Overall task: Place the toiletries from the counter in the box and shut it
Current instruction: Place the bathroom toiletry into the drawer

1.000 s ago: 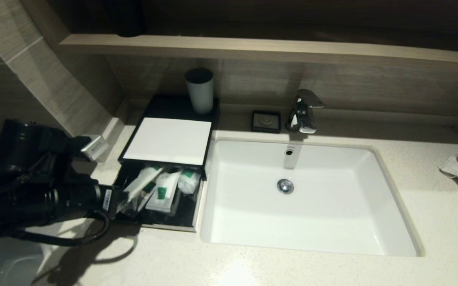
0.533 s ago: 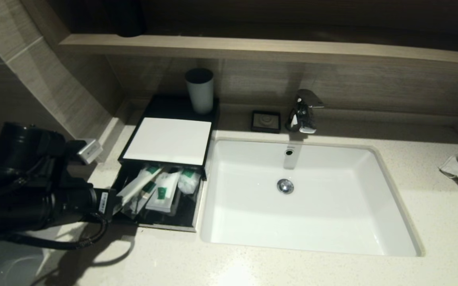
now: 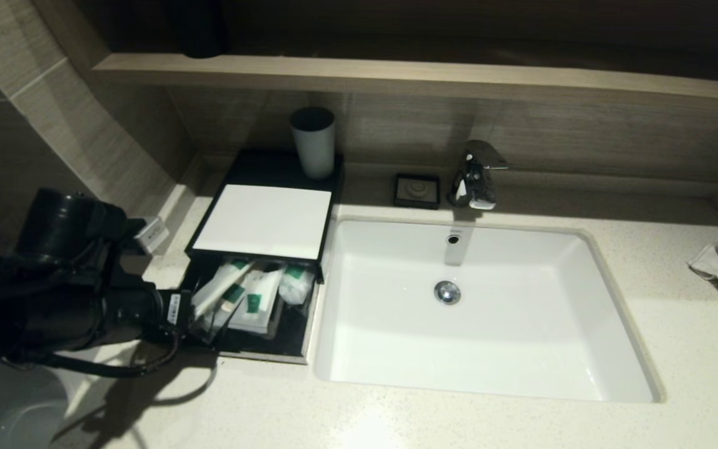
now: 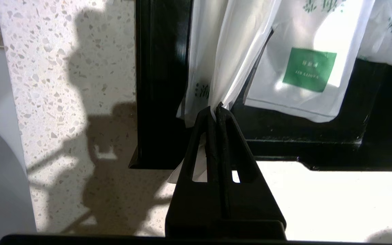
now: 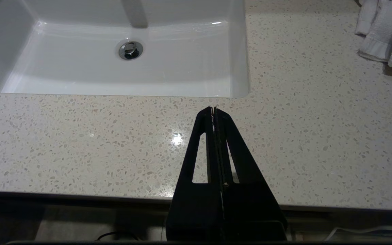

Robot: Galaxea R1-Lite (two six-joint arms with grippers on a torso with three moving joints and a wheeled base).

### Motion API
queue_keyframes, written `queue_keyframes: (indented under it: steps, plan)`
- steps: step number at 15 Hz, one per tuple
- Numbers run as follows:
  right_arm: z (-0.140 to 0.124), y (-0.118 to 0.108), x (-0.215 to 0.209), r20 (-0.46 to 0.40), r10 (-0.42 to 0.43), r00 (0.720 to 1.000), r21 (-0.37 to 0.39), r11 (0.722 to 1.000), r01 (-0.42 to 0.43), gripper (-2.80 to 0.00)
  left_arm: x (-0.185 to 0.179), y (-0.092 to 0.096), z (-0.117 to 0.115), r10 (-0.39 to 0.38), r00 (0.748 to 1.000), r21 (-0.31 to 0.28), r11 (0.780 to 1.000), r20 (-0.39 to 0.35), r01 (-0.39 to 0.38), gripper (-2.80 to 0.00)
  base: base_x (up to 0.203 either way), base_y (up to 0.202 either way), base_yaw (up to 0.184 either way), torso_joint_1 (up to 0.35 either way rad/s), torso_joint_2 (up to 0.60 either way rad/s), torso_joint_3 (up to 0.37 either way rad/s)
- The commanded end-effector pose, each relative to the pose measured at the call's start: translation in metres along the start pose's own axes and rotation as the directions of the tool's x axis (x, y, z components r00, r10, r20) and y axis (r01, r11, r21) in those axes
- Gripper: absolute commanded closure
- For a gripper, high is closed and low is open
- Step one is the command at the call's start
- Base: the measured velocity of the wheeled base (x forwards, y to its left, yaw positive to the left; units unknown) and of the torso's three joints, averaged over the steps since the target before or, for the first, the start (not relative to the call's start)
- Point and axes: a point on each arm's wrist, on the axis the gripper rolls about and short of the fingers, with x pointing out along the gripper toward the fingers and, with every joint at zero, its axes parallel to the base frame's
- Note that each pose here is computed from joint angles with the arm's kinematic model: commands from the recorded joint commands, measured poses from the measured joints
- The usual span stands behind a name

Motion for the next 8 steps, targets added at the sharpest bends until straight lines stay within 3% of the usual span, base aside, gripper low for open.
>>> queue_keyframes:
  steps: [1,8]
  plan:
    - [0.000,0.000,0.000,0.000,0.000,1.000,0.000,1.000,0.000,0.00,0.002,-0.003,0.005,-0.008,1.000,0.004,1.000,0.005,0.008,0.00,0.000,0.000,0.000,0.000,0.00,0.000]
    - [0.000,0.000,0.000,0.000,0.000,1.000,0.000,1.000,0.000,0.00,0.010,-0.020,0.003,-0.058,0.998,0.034,0.998,-0.017,0.059,0.00,0.000,0.000,0.000,0.000,0.00,0.000]
